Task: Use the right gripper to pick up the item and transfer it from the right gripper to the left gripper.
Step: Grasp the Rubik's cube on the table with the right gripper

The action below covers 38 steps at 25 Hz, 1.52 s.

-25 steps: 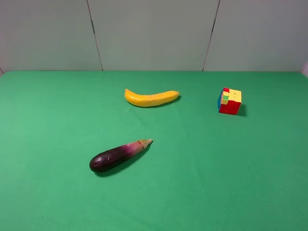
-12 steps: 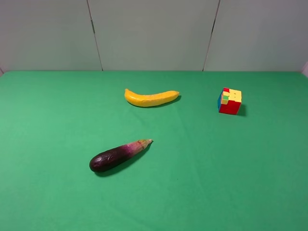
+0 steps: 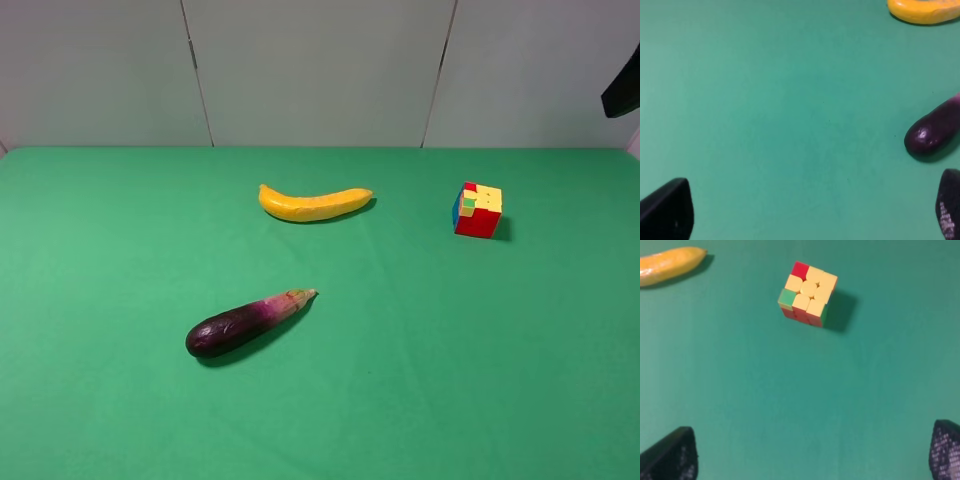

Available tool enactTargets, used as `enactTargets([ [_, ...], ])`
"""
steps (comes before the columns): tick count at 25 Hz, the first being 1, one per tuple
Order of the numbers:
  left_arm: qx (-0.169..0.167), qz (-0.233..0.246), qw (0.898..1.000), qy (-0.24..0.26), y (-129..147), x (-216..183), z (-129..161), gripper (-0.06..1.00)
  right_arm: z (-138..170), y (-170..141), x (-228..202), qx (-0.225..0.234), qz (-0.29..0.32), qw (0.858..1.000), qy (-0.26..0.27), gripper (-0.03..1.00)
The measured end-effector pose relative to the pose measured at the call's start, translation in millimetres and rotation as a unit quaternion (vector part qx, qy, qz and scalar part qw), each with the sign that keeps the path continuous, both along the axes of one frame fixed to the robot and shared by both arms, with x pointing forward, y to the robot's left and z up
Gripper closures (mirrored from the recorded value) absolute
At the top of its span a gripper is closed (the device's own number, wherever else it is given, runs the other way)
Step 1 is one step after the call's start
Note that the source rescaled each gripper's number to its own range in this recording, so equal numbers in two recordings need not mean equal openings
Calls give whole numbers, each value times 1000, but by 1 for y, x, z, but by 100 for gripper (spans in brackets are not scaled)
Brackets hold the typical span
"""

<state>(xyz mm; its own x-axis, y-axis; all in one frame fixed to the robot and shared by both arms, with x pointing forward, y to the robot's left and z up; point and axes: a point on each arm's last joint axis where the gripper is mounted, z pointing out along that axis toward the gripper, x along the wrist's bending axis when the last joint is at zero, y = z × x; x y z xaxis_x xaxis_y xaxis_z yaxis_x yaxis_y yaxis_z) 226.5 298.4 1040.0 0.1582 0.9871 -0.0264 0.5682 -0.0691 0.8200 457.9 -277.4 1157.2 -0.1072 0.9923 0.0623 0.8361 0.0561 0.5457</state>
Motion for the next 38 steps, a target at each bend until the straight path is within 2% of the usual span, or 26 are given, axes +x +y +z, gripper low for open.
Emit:
enactTargets([
  [8,0,0,1000,0,0,0,0,4,-22,4,61,5,-14,997,73,-3],
  [17,0,0,1000,0,0,0,0,4,-64,19,119,15,-5,991,136,-3],
  [21,0,0,1000,0,0,0,0,4,-84,40,137,-8,22,988,155,-3],
  [24,0,0,1000,0,0,0,0,4,-98,48,153,-23,17,987,157,-3],
  [30,0,0,1000,0,0,0,0,4,-119,52,180,-28,5,986,162,-3],
  [38,0,0,1000,0,0,0,0,4,-168,53,200,-42,-10,977,211,-3],
])
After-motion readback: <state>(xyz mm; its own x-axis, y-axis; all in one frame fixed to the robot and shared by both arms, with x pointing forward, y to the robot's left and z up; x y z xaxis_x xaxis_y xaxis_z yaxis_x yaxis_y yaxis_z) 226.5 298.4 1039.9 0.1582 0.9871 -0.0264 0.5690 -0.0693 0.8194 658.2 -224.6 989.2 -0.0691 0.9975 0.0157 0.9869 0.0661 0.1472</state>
